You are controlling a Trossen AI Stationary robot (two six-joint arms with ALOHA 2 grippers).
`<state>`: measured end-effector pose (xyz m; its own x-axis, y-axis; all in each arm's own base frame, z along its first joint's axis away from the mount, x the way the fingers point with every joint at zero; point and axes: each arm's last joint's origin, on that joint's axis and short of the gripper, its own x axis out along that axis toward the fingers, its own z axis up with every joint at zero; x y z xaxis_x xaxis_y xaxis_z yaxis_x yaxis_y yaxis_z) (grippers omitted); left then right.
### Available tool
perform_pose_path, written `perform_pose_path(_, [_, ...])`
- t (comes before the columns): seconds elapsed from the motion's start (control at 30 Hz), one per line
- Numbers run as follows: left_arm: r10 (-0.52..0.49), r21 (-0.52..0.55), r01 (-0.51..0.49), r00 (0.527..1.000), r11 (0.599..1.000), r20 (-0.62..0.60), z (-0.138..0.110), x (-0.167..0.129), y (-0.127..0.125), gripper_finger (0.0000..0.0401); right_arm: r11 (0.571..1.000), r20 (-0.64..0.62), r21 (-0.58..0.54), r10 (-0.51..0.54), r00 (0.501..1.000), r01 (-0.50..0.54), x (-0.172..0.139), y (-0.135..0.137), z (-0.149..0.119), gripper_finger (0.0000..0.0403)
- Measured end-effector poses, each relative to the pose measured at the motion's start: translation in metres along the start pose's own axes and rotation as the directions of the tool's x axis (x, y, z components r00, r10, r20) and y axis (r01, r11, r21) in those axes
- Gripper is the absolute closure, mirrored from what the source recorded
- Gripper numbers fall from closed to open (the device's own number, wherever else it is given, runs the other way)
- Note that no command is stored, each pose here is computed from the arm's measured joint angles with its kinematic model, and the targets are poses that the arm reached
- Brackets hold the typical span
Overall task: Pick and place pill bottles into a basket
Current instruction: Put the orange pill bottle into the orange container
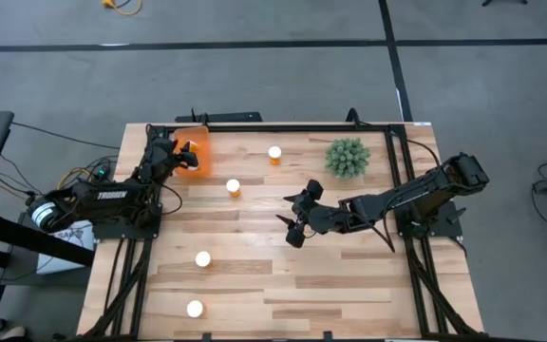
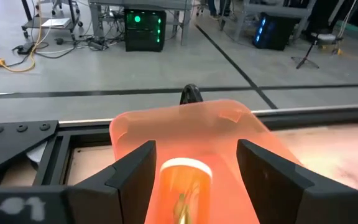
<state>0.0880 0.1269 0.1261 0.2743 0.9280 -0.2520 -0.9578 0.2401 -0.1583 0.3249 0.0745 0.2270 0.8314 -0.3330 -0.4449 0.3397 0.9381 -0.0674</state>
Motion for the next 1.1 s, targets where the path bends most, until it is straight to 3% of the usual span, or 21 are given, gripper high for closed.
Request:
perform_pose_path(0.23, [-0.018,-0.030,0.018,1.000,0.999,0.016,0.002,-0.001,-0.001,0.0188,1.000,-0.029,-0.016,0.010,1.000,-0.011,0.000,0.000,-0.003,0.0143])
perform_pose_path(0.87, [-0.160,-0.163,0.183,0.976,0.969,0.145,0.027,-0.016,-0.005,0.0188,0.997,-0.063,-0.073,-0.016,0.998,0.012,0.000,-0.002,-0.007,0.0143])
perform_pose_path(0.93, [-0.258,-0.125,0.279,0.953,0.952,0.157,0.030,-0.017,-0.008,0.0188,0.996,-0.063,-0.083,-0.016,0.998,0.011,0.000,-0.002,-0.007,0.0143])
perform_pose_path(1.0, [-0.395,-0.091,0.416,0.899,0.905,0.188,0.036,-0.019,-0.013,0.0188,0.996,-0.060,-0.085,-0.016,0.998,0.011,0.000,-0.002,-0.006,0.0143])
perform_pose_path(1.1, [-0.525,-0.062,0.546,0.826,0.835,0.203,0.046,-0.022,-0.021,0.0188,0.996,-0.060,-0.084,-0.019,0.998,0.014,0.000,-0.002,-0.006,0.0143])
